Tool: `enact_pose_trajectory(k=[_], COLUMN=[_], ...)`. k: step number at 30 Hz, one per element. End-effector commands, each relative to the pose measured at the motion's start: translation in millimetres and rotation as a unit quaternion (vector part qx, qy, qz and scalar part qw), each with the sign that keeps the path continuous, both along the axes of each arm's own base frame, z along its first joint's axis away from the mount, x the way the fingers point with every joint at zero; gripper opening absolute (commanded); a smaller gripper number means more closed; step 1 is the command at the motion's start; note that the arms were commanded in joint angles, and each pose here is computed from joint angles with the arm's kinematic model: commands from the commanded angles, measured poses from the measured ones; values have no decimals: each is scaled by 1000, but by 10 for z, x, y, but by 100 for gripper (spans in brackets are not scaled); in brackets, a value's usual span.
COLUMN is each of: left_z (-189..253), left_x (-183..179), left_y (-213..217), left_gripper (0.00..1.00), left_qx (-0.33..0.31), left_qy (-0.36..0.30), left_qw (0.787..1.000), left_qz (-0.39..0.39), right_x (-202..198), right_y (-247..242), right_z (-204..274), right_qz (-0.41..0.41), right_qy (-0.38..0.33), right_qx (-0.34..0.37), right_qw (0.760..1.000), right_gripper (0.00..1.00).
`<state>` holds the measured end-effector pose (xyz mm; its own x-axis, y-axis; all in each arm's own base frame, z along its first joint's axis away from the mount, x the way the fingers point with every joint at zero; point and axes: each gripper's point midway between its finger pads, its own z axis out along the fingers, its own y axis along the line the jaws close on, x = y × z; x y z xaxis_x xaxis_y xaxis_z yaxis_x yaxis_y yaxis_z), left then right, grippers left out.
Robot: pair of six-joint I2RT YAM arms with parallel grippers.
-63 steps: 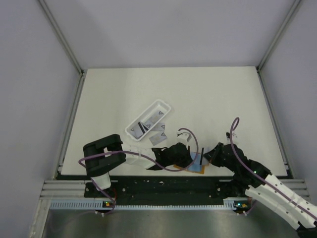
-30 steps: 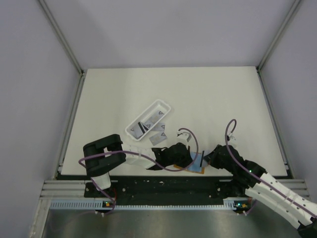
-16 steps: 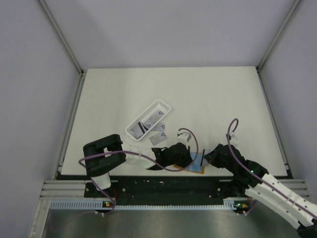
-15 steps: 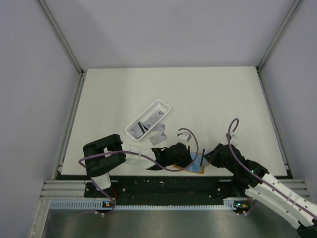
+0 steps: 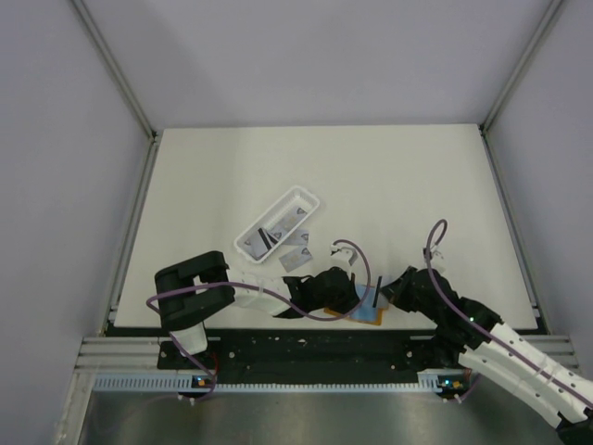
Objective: Put the credit cards into the card holder
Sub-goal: Turn over the card slot in the card holder.
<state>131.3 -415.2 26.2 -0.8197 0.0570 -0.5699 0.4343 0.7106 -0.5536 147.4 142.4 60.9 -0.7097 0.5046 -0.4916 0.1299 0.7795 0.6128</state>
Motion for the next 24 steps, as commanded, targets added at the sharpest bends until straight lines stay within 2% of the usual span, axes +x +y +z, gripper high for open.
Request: enact_pose_trajectory(k=[1, 24], left_z=[-385, -387], left_x=[-73, -74], left_y=[413, 400], left_gripper=[0, 0], left_qx=[90, 90], left_qy=[16, 18], left_qw=[996, 996], left_qz=[4, 3], right_x=[43, 17], right_y=[90, 36], right_z=[30, -193], right_qz=[1, -4], right_qy=[-9, 8], right_qx=[21, 0], right_qw=[1000, 1000], right_gripper=[0, 0])
